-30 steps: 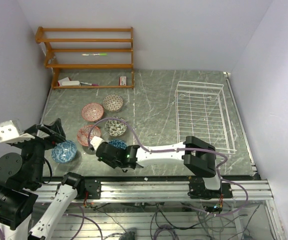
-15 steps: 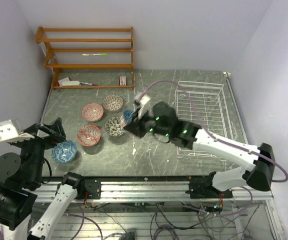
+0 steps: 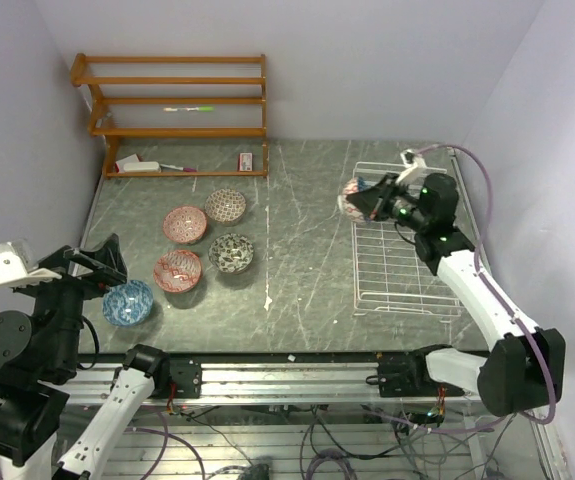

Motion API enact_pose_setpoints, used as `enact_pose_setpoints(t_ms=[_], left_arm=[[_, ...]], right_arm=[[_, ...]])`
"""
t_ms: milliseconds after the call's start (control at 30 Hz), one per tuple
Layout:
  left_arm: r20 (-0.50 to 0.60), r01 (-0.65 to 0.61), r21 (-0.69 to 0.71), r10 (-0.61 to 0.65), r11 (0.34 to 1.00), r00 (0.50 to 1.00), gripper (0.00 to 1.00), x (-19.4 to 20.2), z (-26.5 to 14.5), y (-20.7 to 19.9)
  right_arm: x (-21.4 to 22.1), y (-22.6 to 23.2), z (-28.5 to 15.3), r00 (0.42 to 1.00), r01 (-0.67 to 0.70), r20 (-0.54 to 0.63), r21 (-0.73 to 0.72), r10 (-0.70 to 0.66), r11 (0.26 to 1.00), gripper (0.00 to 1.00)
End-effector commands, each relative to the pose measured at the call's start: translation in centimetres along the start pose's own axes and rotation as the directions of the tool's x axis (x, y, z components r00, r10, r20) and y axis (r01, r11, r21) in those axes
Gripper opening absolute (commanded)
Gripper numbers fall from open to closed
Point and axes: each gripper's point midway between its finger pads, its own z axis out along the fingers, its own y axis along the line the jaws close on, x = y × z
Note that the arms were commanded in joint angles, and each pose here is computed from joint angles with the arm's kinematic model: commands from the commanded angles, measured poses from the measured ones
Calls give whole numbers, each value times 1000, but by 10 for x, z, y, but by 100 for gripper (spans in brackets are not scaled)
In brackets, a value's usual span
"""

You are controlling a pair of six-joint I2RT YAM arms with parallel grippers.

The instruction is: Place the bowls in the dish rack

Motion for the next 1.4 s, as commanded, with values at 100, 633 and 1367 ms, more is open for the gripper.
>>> enact_pose_setpoints(t_ms=[100, 633, 1367], left_arm=[[-4, -18, 14, 18, 1000, 1000, 97, -5, 2, -5], [-18, -27, 22, 27, 999, 999, 98, 1, 11, -9], [-22, -51, -3, 51, 999, 998, 97, 8, 12, -2]], right_arm=[[-36, -33, -42, 974, -172, 112, -188, 195, 967, 0], [-12, -107, -57, 762, -555, 123, -384, 636, 738, 0], [68, -213, -28, 679, -734, 120, 122, 724, 668, 6]])
